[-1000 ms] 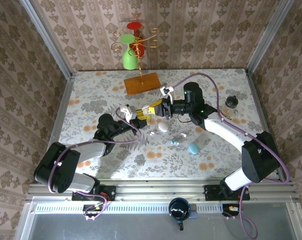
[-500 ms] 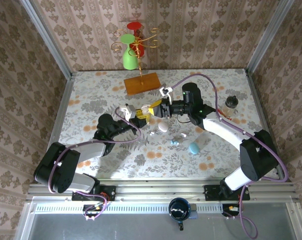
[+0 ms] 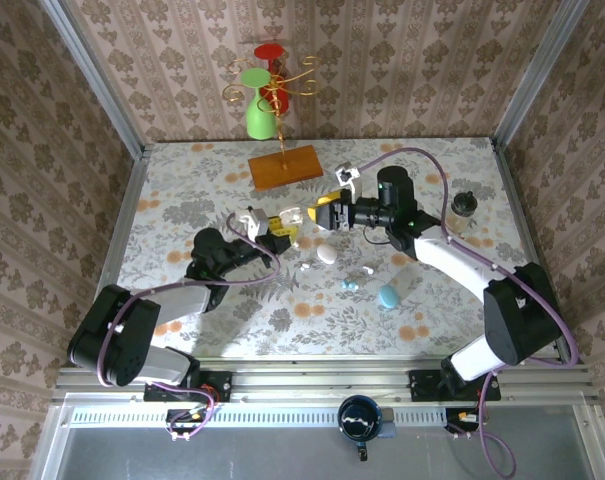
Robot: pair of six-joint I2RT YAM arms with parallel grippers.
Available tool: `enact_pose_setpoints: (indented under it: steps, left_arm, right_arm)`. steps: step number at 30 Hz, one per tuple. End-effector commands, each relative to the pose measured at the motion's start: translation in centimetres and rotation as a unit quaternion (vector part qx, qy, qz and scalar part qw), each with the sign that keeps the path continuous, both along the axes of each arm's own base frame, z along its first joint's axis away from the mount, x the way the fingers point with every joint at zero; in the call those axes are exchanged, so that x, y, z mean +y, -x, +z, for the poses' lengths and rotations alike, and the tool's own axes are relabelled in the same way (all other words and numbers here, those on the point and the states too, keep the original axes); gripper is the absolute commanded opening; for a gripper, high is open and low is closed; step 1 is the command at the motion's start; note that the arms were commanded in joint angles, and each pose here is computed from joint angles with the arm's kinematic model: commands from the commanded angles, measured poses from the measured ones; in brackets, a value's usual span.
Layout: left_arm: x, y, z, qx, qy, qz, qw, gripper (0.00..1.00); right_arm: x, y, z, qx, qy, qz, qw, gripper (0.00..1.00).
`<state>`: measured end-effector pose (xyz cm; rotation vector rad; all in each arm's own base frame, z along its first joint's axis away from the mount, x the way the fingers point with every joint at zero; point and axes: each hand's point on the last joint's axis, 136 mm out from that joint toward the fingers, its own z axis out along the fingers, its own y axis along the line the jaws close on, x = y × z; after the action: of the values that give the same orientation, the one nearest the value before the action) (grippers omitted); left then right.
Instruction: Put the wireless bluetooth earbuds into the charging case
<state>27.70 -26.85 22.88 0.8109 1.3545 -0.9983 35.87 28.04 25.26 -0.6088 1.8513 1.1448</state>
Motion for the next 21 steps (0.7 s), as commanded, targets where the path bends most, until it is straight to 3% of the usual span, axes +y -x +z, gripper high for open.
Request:
enact_pose_setpoints:
  steps: [1, 6, 9, 15, 21]
  left_arm:
    - [0.9, 0.1, 0.4, -0.023, 0.004, 0.013, 1.0, 0.06]
    - [1.0, 0.0, -0.2, -0.026, -0.012, 0.016, 0.999, 0.06]
    - [1.0, 0.0, -0.4, -0.028, -0.016, 0.018, 0.999, 0.06]
    - [1.1, -0.1, -0.4, -0.032, -0.023, 0.021, 0.999, 0.06]
    - [1.2, 0.0, -0.6, -0.032, -0.026, 0.024, 0.999, 0.06]
  right_arm:
    - [-2.6, -1.2, 0.6, -0.004, -0.001, -0.077, 0.997, 0.56]
    - [-8.5, -2.9, -5.4, 0.111, 0.062, -0.245, 0.961, 0.56]
    - [-10.6, -1.5, -9.8, 0.184, 0.101, -0.289, 0.934, 0.56]
    - [-12.8, 1.9, -15.4, 0.292, 0.134, -0.318, 0.892, 0.56]
    - [-12.2, 4.9, -19.5, 0.383, 0.128, -0.3, 0.864, 0.54]
